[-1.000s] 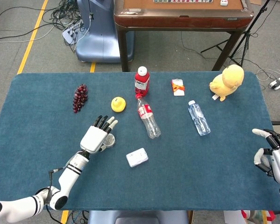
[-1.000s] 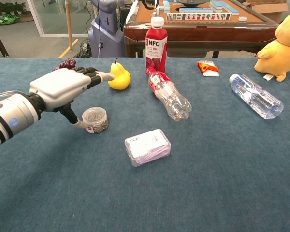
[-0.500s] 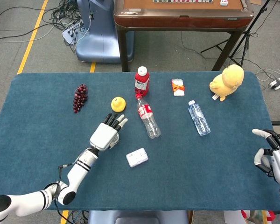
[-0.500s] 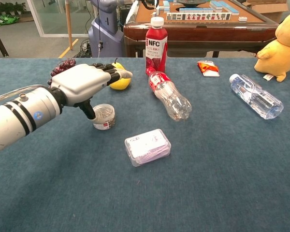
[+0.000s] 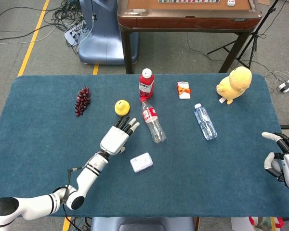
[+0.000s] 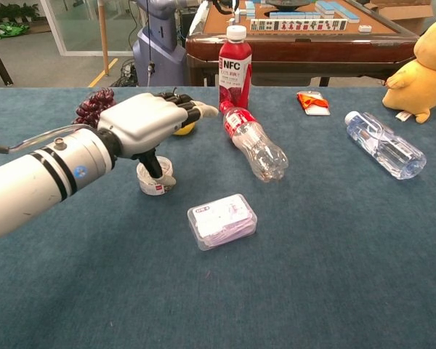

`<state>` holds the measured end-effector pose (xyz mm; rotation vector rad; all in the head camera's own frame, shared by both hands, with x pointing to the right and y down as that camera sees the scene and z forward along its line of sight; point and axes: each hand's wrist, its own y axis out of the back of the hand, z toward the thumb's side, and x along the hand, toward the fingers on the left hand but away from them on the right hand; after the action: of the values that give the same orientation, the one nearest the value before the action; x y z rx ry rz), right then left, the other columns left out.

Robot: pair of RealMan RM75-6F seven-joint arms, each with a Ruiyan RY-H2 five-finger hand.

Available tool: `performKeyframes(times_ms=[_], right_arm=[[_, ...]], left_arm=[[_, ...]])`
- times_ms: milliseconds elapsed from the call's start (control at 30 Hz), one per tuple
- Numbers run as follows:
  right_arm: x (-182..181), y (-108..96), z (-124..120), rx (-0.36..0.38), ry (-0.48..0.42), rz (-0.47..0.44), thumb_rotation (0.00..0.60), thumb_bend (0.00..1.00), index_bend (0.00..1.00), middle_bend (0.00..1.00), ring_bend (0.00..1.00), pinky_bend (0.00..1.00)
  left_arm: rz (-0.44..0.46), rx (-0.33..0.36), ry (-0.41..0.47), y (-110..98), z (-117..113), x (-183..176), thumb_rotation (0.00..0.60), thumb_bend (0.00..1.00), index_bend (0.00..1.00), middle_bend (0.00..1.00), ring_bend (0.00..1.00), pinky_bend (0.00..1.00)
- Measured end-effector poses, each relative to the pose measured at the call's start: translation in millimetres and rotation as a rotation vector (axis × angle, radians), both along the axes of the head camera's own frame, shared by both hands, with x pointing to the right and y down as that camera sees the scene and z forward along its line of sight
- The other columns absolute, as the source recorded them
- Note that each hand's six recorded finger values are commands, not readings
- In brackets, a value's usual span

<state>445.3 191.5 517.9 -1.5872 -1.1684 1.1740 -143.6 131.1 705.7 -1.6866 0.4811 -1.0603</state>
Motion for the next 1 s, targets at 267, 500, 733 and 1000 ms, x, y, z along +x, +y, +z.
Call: performKeyframes(times_ms=[267,500,733,1000], right_arm=[[-2.5,1.0,0.8,-0.002,0.000,-0.008,0.600,0.15,0.35,0.29,0.19,0.28],[-3.2,1.1,2.2,-0.002,0.005,-0.009,0.600,0.15,0.35,0.29,0.19,0.28],[-1.6,0.2,3.5,-0.006,0.008,-0.003,0.600,0.15,0.35,0.29,0.19,0.28],[-0.7,-0.1,1.9,-0.003,0.003,0.000,0.600,0.15,0.35,0.29,0.19,0.28]], left_arm=[[0.005,0.000,-0.010,14.2,-18.2,-19.1,0.600,0.00,0.00,0.00,0.00,0.06],[-0.039,-0.010,-0.087,8.5,-8.3,-45.1,0.600,0.00,0.00,0.00,0.00,0.06],[-0.060,-0.015,-0.146,-1.6,6.9,-55.8,0.600,0.00,0.00,0.00,0.00,0.06],[-0.059,-0.012,-0.159,-7.6,15.5,-47.0,0.600,0.00,0.00,0.00,0.00,0.06]])
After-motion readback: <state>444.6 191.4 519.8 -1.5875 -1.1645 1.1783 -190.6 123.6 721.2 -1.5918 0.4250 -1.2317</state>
